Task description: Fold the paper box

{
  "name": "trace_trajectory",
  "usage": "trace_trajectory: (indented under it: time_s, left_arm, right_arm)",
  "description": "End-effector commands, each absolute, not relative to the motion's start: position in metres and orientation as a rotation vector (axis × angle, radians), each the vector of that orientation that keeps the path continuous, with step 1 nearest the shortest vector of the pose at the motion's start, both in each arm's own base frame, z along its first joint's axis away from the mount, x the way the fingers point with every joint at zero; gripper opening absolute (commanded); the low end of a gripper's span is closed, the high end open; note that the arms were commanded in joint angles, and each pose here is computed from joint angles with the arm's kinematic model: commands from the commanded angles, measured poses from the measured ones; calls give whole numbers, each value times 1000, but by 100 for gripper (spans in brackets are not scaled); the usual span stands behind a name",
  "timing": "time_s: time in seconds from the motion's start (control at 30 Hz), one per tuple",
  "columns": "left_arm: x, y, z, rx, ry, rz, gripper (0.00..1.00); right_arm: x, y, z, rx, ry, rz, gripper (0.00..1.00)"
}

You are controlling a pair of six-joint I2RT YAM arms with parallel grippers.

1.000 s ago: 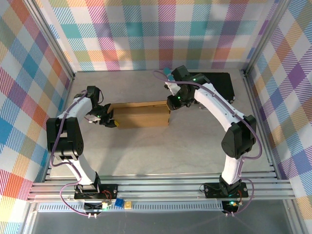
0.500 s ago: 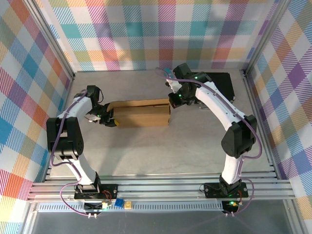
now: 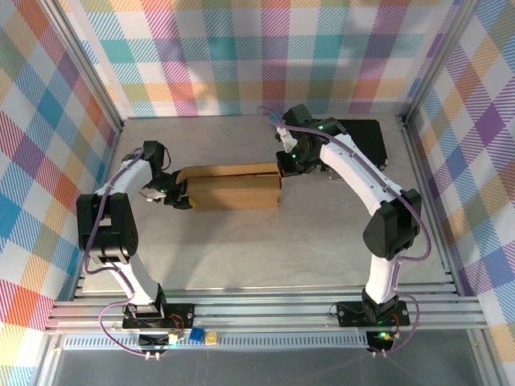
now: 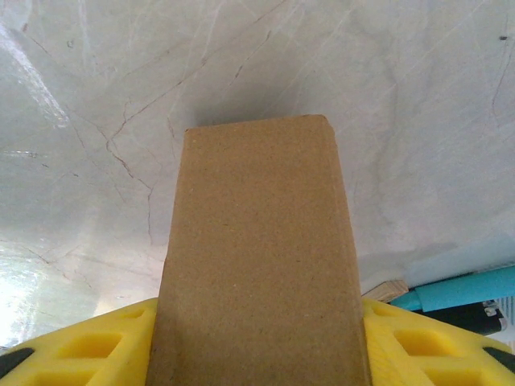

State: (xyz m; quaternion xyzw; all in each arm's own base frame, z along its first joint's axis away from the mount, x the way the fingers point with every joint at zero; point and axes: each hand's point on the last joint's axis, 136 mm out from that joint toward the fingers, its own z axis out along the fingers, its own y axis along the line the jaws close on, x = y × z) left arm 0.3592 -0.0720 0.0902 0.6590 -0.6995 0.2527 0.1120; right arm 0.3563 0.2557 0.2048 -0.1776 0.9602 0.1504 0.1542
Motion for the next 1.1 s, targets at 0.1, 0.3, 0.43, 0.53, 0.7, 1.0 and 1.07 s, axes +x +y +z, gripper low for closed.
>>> trace_trajectory:
  time_s: [0.1, 0.3, 0.43, 0.53, 0.7, 1.0, 1.07]
  left_arm:
    - [357, -54, 77, 2014, -2061, 631, 24]
    - [356, -55, 75, 2027, -2039, 639, 24]
    - [355, -56, 74, 2036, -2025, 638, 24]
    - [356, -56, 73, 2047, -2008, 643, 24]
    - [355, -57, 72, 2063, -1984, 641, 24]
    - [355, -58, 73, 2074, -1959, 650, 24]
    - [355, -57, 72, 2078, -1954, 647, 24]
  right_arm:
    - [349, 266, 212, -408, 2764, 466, 0]
    - [346, 270, 208, -384, 2748, 458, 0]
    - [345, 269, 204, -353, 2739, 466, 0]
    - [344, 270, 201, -342, 2722, 481, 0]
    - [343, 270, 195, -334, 2719, 479, 0]
    - [339, 276, 189, -334, 2723, 459, 0]
    - [339, 275, 186, -344, 2722, 448, 0]
